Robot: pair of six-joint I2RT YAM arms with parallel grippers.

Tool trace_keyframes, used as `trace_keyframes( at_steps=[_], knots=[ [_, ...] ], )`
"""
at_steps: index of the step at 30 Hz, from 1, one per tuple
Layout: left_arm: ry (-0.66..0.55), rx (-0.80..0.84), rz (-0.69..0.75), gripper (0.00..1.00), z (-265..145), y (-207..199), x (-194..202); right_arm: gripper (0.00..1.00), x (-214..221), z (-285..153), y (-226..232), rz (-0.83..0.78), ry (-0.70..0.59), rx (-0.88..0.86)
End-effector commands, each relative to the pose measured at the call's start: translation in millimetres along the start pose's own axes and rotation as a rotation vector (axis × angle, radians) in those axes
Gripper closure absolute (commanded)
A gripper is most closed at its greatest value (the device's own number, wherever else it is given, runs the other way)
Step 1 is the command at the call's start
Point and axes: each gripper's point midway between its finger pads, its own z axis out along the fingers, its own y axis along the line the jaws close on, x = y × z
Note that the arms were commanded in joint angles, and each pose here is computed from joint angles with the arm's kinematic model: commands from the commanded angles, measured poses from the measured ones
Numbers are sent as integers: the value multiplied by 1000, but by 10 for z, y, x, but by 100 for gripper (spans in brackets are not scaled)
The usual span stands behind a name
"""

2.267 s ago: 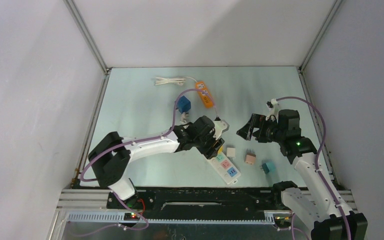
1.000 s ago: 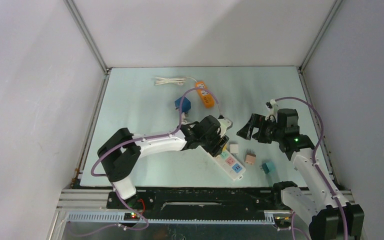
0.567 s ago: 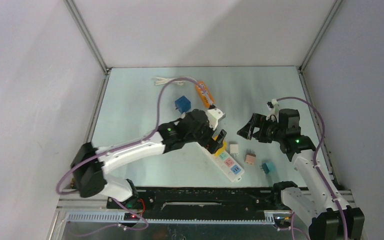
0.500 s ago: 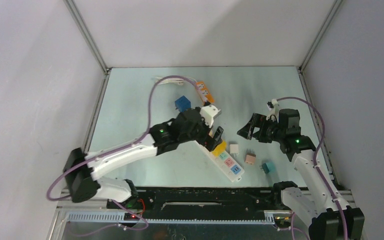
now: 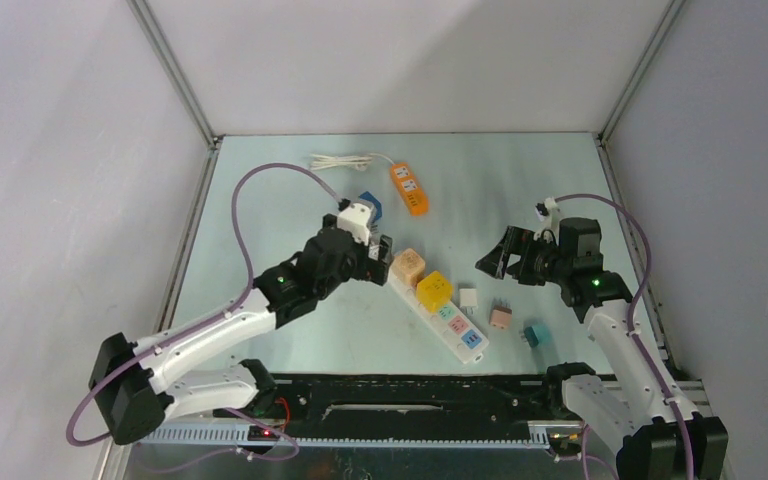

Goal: Insert the plug

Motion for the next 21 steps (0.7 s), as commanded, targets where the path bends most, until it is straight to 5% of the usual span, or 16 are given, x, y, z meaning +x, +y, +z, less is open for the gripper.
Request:
trace_keyframes(
  at_steps=[1,11,21],
  knots=[
    [-18,-33,-135,0,120,178,-118,1,-38,6,-13,-28,-12,-1],
    [167,-80,-167,0,785,580,-53,1,-40,40,-31,-27,-4,-1],
    [333,-79,143,0,1371,987,-102,1,-69,77,-23,-22,-7,-11]
  ],
)
